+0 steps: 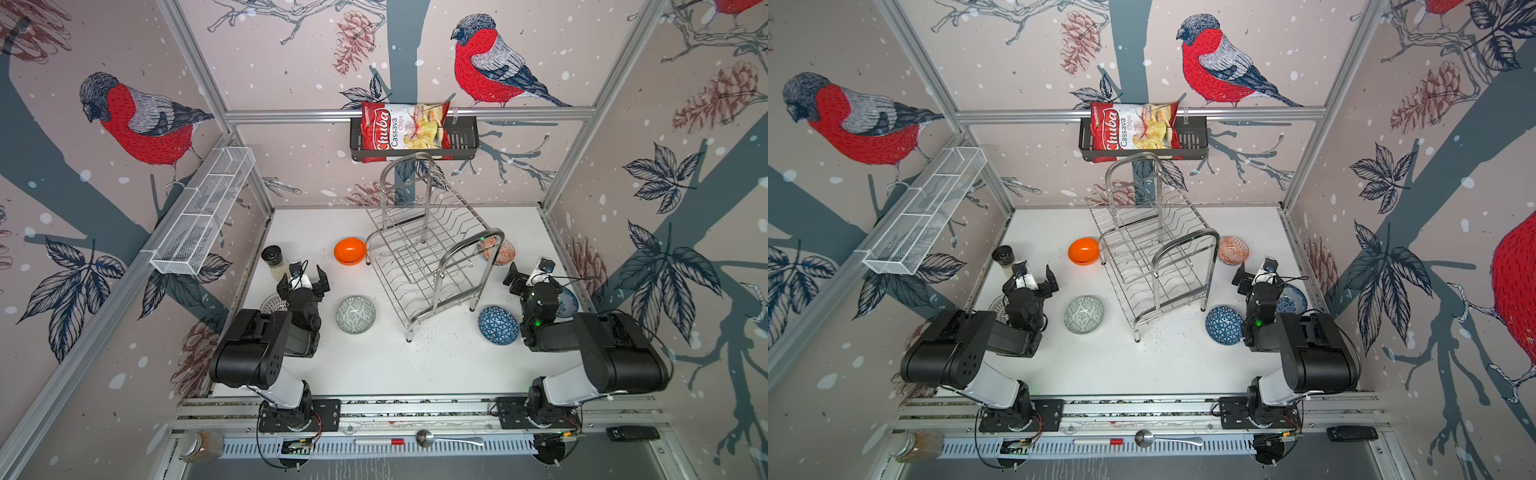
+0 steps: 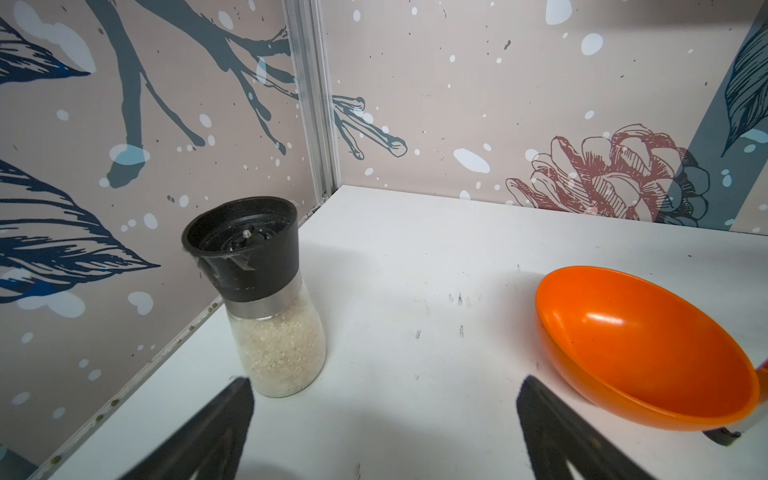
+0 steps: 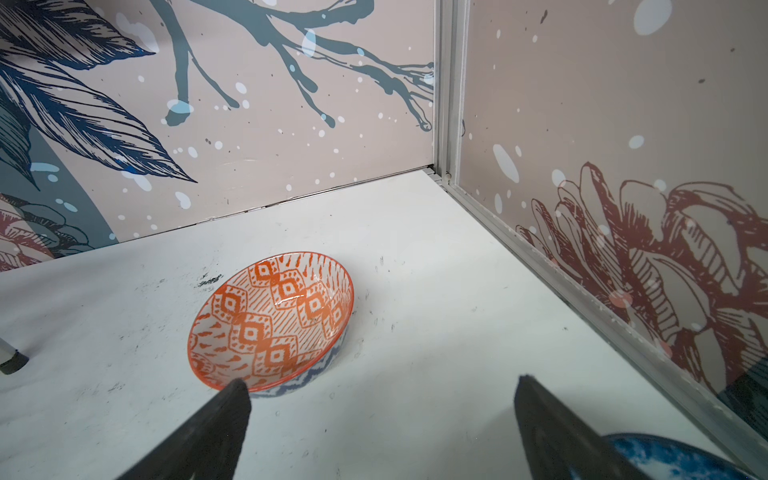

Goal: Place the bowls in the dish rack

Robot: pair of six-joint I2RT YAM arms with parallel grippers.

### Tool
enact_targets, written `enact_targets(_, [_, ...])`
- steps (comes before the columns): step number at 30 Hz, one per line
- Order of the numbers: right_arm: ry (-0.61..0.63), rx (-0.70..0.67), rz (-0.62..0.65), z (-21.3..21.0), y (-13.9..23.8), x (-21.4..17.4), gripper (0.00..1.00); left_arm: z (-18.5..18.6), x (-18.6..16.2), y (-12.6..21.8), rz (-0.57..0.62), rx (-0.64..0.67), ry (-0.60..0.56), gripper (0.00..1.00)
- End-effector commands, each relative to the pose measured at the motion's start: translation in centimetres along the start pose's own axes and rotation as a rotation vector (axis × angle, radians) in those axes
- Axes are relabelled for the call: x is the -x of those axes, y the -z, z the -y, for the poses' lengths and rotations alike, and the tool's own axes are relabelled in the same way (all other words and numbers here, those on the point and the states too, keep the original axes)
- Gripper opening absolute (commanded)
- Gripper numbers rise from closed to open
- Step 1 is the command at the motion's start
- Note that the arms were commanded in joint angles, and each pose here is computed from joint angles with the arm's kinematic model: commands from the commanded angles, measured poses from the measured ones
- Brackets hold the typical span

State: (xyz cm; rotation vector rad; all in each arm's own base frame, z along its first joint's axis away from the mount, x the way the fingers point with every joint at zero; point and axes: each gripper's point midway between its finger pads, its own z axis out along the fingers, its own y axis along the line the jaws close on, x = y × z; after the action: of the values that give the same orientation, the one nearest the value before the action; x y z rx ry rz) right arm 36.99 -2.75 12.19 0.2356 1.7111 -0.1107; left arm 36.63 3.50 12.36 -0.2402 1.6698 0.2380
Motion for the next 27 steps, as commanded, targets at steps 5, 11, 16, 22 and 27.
enact_targets(5, [-0.048,-0.238,-0.073,3.1,-1.4,1.7,1.0,0.0,0.9,0.0,0.035,0.006,0.014,0.99])
enact_targets(11, [-0.067,-0.398,-0.036,4.3,-0.6,3.4,1.0,-0.9,1.7,1.2,0.079,0.045,0.033,0.98])
enact_targets(16, [-0.129,-0.406,-0.082,3.8,-0.9,3.6,1.0,-0.7,3.7,2.2,0.119,0.154,-0.024,0.97])
enact_targets(22, [-0.223,-0.347,-0.107,2.8,-0.3,3.5,1.0,0.1,8.2,2.1,0.078,0.155,0.057,0.98])
enact_targets(27, [-0.346,-0.223,-0.188,0.5,-0.1,2.9,0.99,1.2,8.1,2.1,-0.076,0.11,0.292,0.98])
